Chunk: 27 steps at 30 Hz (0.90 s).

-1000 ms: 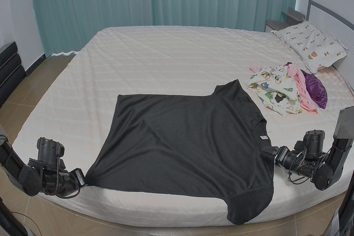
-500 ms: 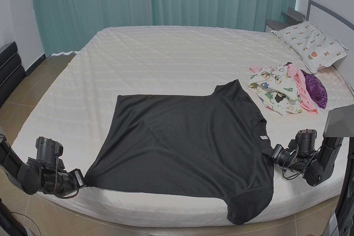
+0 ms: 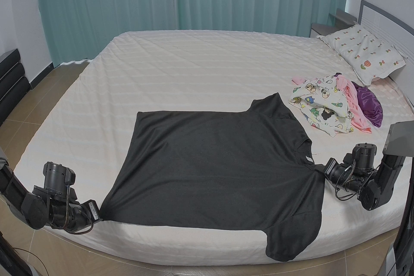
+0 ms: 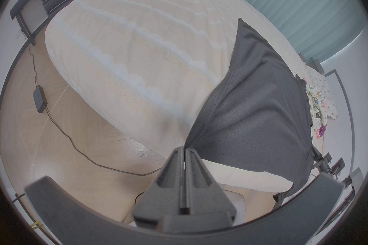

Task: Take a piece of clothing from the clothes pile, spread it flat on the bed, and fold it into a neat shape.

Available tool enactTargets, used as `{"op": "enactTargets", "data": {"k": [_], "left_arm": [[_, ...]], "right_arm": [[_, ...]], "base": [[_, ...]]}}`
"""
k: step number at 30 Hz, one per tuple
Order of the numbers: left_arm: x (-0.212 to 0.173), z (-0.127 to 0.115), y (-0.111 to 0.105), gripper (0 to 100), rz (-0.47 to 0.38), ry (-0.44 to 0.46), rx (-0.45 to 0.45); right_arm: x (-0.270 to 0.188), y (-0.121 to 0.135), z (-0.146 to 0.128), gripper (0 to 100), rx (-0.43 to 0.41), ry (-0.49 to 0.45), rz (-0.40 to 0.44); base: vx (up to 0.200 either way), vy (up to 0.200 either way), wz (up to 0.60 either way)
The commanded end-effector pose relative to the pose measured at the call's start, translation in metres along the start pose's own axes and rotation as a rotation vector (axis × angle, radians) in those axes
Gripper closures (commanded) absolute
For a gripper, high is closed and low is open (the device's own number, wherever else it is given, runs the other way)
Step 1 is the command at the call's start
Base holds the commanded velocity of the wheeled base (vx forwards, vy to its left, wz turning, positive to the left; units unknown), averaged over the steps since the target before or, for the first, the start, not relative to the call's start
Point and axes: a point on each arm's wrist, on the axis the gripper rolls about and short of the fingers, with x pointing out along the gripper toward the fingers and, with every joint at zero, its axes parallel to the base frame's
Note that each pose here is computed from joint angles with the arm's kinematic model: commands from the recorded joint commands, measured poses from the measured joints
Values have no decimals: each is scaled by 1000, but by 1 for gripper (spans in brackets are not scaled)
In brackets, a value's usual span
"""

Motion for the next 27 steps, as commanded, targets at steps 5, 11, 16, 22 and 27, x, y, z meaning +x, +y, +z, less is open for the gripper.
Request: {"op": "enactTargets", "data": {"k": [5, 11, 16, 22, 27], "left_arm": [[1, 0, -1, 100, -16, 12, 1], [-1, 1, -2, 100, -43, 16, 0], [-1, 1, -3, 100, -47, 9, -1], [-2, 2, -4, 100, -54, 3, -1], [-6, 3, -4, 100, -63, -9, 0]], "right_arm": [[3, -1, 2, 100, -10, -2, 3], [-12, 4, 3, 0, -15, -13, 19], [-33, 10, 8, 0, -14, -25, 42], [-55, 9, -19, 0, -66, 101, 34], [-47, 2, -39, 0, -141, 188, 13]], "base": [[0, 0, 0], [0, 0, 0], [0, 0, 0], [0, 0, 0], [0, 0, 0]]}}
